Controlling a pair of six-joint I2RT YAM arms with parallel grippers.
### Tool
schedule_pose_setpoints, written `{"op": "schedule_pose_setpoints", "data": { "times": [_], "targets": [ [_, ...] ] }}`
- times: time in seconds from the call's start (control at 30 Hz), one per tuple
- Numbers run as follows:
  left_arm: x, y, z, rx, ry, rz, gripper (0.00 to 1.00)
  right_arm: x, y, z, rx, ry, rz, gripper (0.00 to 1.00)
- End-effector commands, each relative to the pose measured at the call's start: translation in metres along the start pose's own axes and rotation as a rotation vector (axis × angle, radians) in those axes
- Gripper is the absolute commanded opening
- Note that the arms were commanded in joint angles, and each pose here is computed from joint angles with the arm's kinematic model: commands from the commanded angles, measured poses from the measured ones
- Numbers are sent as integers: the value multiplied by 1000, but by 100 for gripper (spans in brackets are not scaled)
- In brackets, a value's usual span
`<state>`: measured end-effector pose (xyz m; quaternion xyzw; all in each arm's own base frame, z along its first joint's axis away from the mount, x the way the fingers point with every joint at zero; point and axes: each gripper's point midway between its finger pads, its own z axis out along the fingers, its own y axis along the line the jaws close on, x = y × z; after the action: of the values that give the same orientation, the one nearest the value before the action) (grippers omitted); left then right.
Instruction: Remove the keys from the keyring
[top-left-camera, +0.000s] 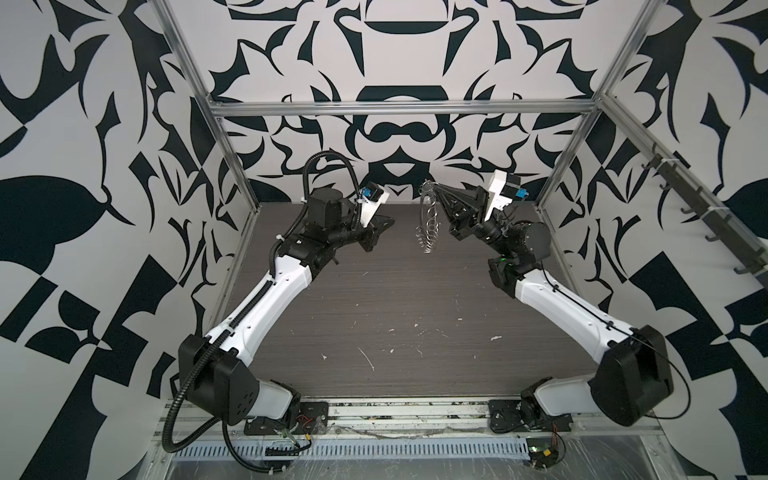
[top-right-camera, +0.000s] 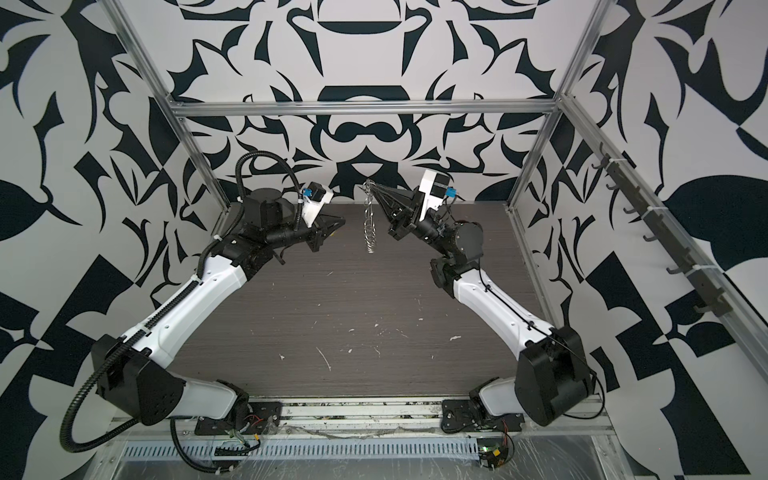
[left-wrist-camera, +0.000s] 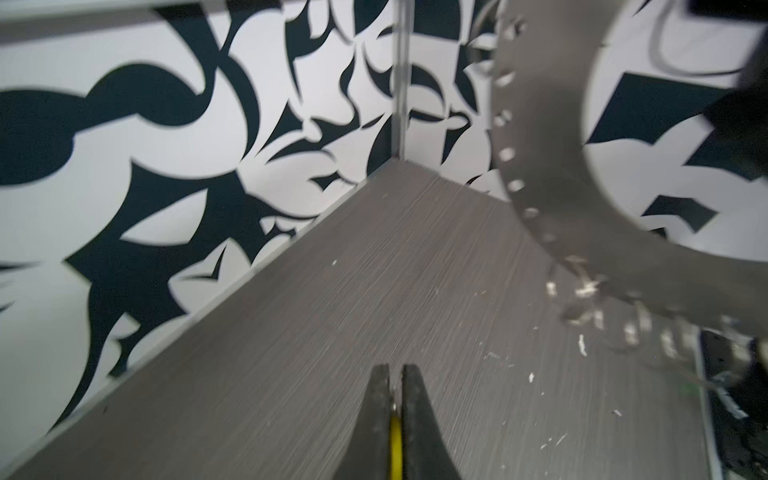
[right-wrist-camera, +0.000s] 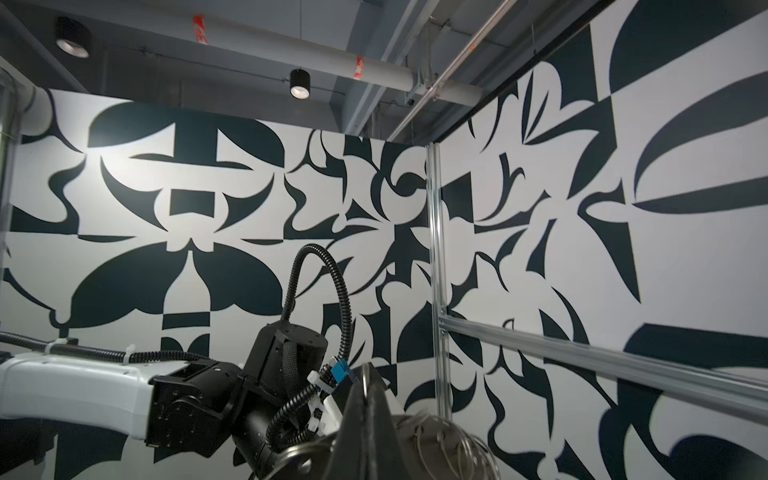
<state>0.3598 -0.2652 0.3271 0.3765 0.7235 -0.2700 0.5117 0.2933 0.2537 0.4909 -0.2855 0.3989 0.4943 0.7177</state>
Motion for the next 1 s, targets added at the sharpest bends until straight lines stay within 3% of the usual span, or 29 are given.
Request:
{"op": "schedule_pose_setpoints", "data": {
  "times": [0.0,0.3,0.5,0.63,0.97],
  "targets": [
    [41,33,-14,-236,156,-86,0,-7,1,-13,95,49,-159,0],
    [122,68,-45,-564,423,-298,0,38,-15,-78,359,368,-324,0],
    [174,70,-63,-701,571,-431,0,54,-15,-125,495,514,-361,0],
    [208,67,-71,-783,662,-496,0,55,-16,-154,594,568,-376,0],
    [284,53,-54,-821,741,-633,0,63,5,-179,581,615,-345,0]
  ]
}}
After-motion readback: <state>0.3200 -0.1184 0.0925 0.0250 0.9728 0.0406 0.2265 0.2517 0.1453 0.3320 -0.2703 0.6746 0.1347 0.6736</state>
